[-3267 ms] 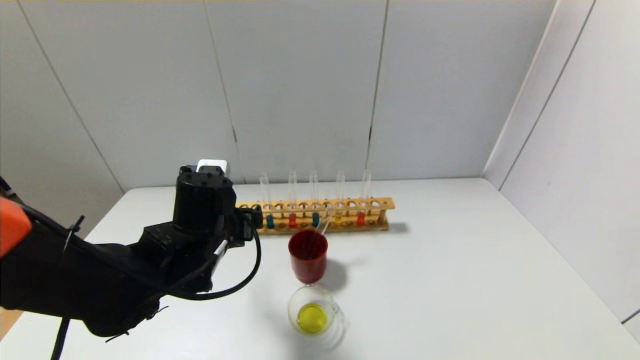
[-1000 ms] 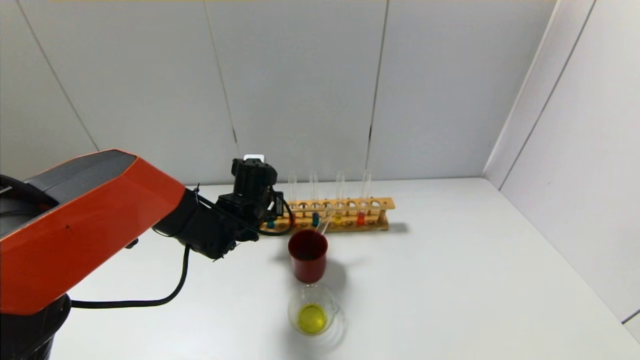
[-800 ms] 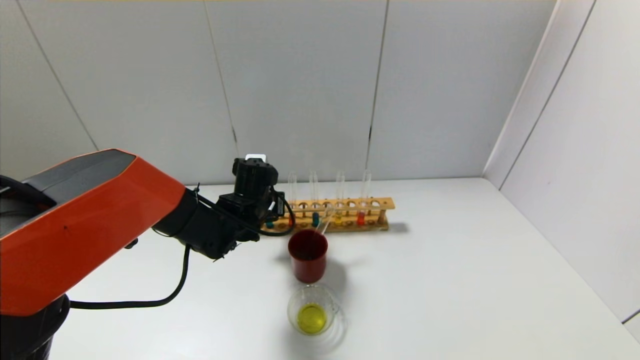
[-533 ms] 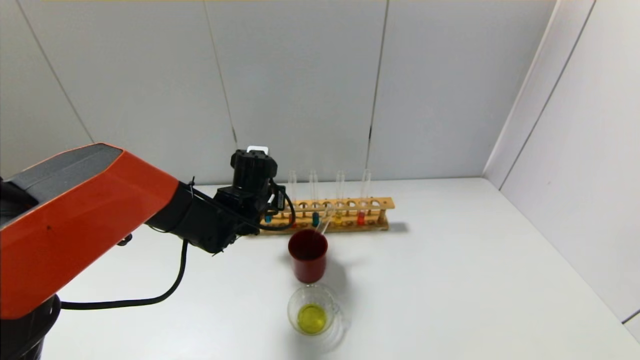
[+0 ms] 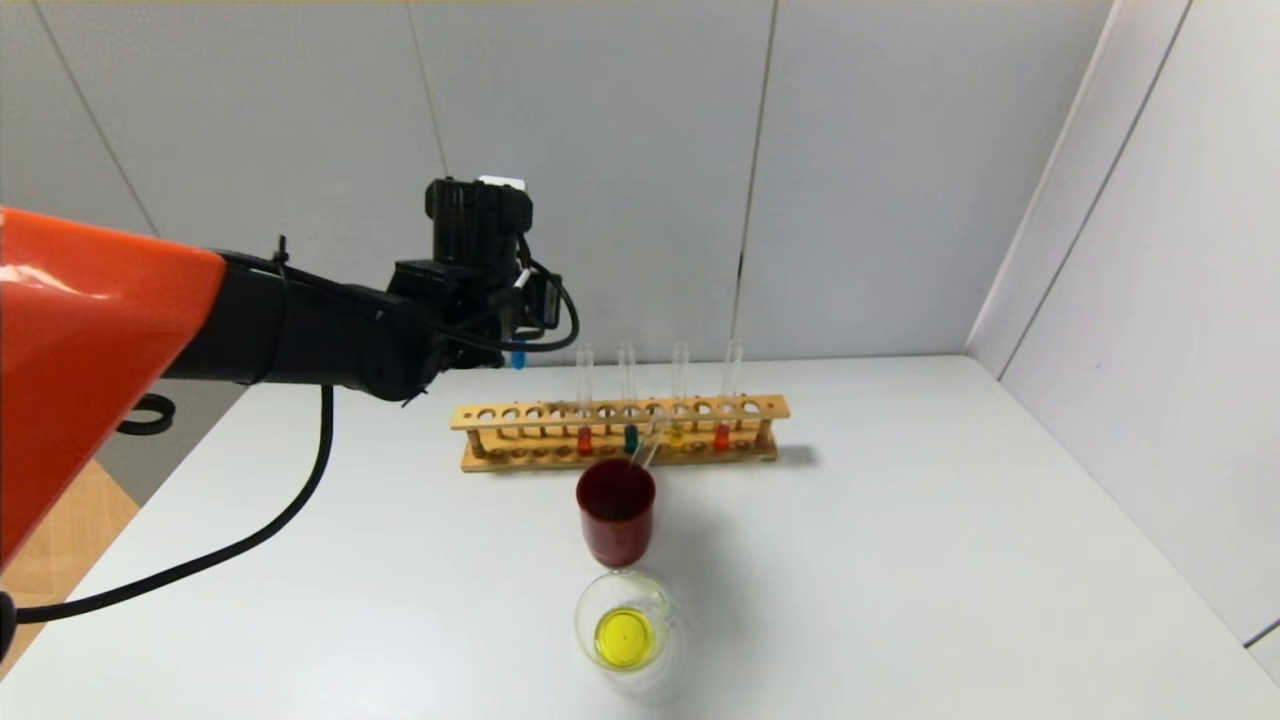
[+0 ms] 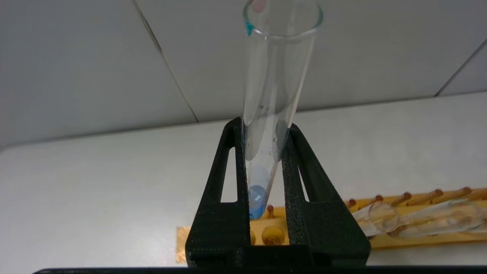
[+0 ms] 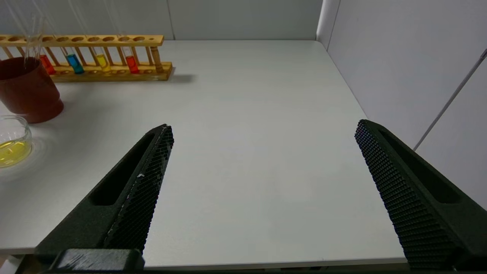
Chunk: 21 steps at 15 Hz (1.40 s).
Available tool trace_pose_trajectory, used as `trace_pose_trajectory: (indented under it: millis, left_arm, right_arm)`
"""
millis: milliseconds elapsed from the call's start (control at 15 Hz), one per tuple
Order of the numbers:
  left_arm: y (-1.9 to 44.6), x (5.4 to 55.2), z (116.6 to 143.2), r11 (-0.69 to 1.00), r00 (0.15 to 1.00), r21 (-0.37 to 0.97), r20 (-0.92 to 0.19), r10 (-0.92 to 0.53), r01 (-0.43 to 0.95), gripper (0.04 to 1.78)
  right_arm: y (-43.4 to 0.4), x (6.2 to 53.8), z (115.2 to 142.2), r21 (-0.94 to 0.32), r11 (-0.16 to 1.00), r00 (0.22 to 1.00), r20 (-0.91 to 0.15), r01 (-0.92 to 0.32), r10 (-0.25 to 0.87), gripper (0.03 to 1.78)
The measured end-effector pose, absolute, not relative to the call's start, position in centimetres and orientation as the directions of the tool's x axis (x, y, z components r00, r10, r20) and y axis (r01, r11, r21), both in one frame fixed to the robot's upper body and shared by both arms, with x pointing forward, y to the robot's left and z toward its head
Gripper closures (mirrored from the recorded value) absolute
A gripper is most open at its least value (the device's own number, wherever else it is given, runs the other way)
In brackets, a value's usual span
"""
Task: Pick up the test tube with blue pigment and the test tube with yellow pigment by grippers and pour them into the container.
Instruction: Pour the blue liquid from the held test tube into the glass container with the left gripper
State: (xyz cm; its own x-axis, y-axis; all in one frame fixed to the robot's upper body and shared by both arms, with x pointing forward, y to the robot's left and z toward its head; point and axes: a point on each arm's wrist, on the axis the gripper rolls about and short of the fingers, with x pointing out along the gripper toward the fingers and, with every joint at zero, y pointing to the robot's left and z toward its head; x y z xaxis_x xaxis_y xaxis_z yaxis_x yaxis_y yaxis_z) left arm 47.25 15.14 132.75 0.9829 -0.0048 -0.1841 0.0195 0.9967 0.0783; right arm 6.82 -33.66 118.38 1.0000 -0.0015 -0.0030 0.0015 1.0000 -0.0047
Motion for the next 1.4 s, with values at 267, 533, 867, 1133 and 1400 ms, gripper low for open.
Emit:
trace_pose_trajectory:
  millis: [267, 533, 867, 1133, 1400]
  left_arm:
    - [16.1, 45.3, 135.9, 0.997, 0.988, 0.073, -0.153, -0.007, 0.019, 1.51]
    - [17.7, 41.4, 136.5, 0.991, 0.974, 0.127, -0.228, -0.005, 0.035, 1.51]
    - [18.1, 34.7, 134.0, 0.937, 0.94, 0.301, -0.335, -0.07, 0.177, 1.51]
    - [16.7, 31.4, 132.3, 0.832, 0.94, 0.473, -0.304, -0.155, 0.29, 1.51]
    - [15.9, 30.2, 130.2, 0.682, 0.933, 0.642, -0.3, -0.199, 0.352, 1.51]
  right_arm:
    - [-33.7, 6.8, 118.4, -0.005, 1.0, 1.0, -0.003, 0.001, -0.001, 0.07]
    - [-33.7, 6.8, 118.4, -0.004, 1.0, 1.0, -0.003, 0.002, -0.002, 0.07]
    - [-33.7, 6.8, 118.4, -0.004, 1.0, 1.0, -0.003, 0.001, -0.001, 0.07]
    - [-33.7, 6.8, 118.4, -0.005, 1.0, 1.0, -0.003, 0.002, -0.002, 0.07]
    - [-33.7, 6.8, 118.4, -0.004, 1.0, 1.0, -0.003, 0.001, -0.001, 0.07]
